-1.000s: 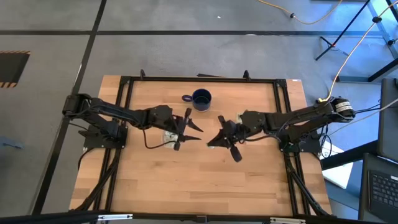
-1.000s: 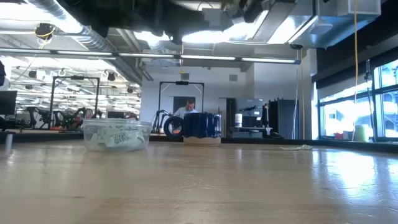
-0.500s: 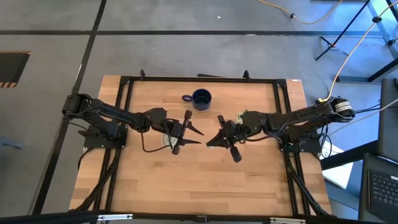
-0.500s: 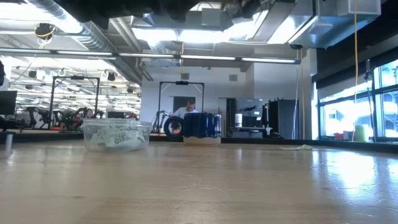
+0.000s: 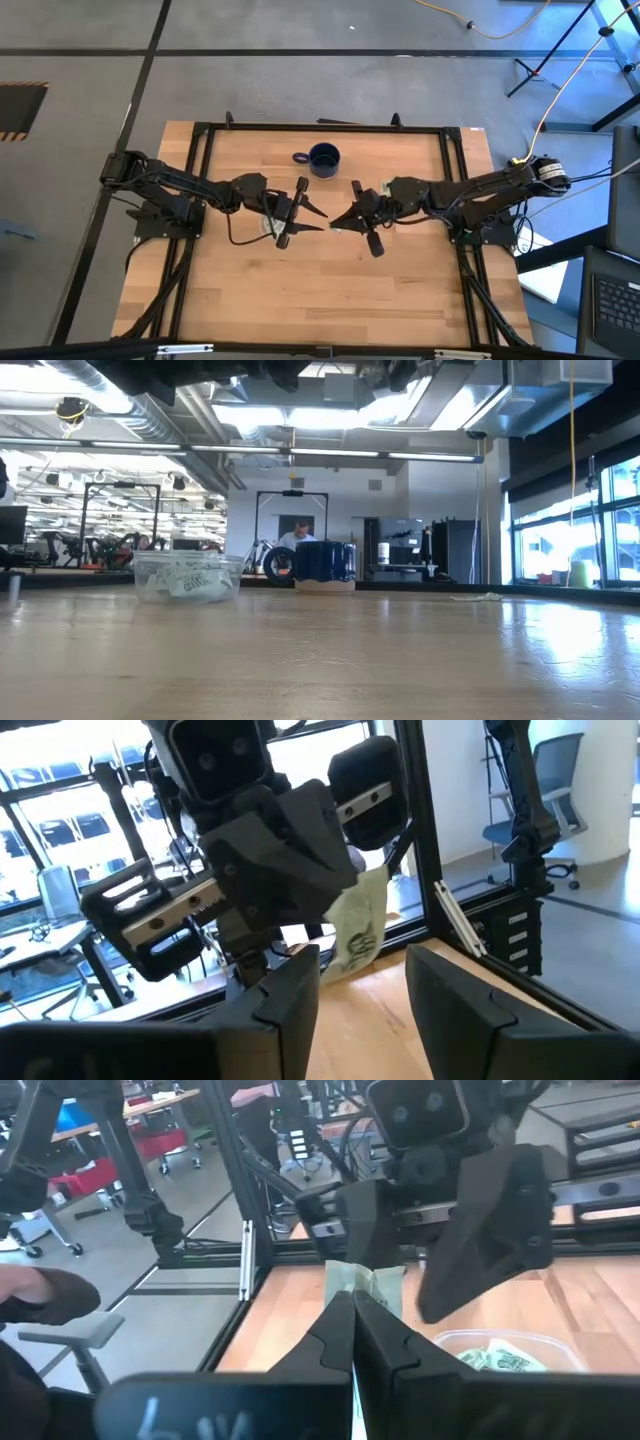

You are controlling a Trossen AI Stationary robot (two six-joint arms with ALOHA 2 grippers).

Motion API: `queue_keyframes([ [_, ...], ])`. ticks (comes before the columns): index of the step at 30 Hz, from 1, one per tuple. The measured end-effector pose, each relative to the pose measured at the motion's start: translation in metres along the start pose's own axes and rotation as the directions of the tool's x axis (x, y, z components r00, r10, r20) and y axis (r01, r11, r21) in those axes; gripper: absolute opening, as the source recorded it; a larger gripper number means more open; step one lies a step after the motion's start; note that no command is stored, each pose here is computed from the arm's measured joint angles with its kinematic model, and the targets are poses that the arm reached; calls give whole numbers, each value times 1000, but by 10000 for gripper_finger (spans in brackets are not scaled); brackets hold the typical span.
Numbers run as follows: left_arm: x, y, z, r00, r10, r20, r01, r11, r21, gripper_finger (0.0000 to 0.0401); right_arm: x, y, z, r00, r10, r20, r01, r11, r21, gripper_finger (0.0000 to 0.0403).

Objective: Pick and place Stevia / Truvia into bins
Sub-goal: Put the bottom white stevia packet into the transparent container

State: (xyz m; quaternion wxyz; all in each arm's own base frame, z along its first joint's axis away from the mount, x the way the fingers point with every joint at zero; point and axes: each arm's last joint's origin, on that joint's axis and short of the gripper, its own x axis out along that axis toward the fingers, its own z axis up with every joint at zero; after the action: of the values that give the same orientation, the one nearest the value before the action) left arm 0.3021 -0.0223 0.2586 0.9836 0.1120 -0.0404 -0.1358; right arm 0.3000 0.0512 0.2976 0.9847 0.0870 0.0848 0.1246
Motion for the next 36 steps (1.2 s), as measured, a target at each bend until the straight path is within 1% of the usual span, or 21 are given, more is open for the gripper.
queue_keyframes([
  [5, 0, 0, 0, 1000, 1, 4, -1, 1000, 1, 144, 2, -1, -1, 1000, -1, -1, 1, 1000, -1, 0],
  [10, 0, 1, 5, 999, 10, 51, -11, 1000, 19, 143, 12, -3, -10, 1000, -6, -26, 6, 1000, 2, 0],
  [14, 0, 0, 4, 999, 1, 39, -2, 1000, 17, 143, 15, -4, -11, 1000, -2, -7, 2, 1000, -3, 0],
  [18, 0, -1, 0, 999, -36, 3, 36, 999, 6, 143, 15, -3, -9, 1000, 1, 11, -1, 1000, -7, 0],
  [27, 0, -1, -1, 999, -38, 0, 38, 999, -1, 140, 15, -3, -9, 1000, 1, 12, -1, 1000, -5, 0],
  [31, 0, -1, -1, 999, -38, 0, 38, 999, -1, 120, 15, -3, -9, 1000, 1, 11, -1, 1000, -5, 0],
  [36, 0, -1, -1, 999, -37, 0, 37, 999, 10, 74, 15, -3, -9, 1000, 1, 10, -1, 1000, -5, 0],
])
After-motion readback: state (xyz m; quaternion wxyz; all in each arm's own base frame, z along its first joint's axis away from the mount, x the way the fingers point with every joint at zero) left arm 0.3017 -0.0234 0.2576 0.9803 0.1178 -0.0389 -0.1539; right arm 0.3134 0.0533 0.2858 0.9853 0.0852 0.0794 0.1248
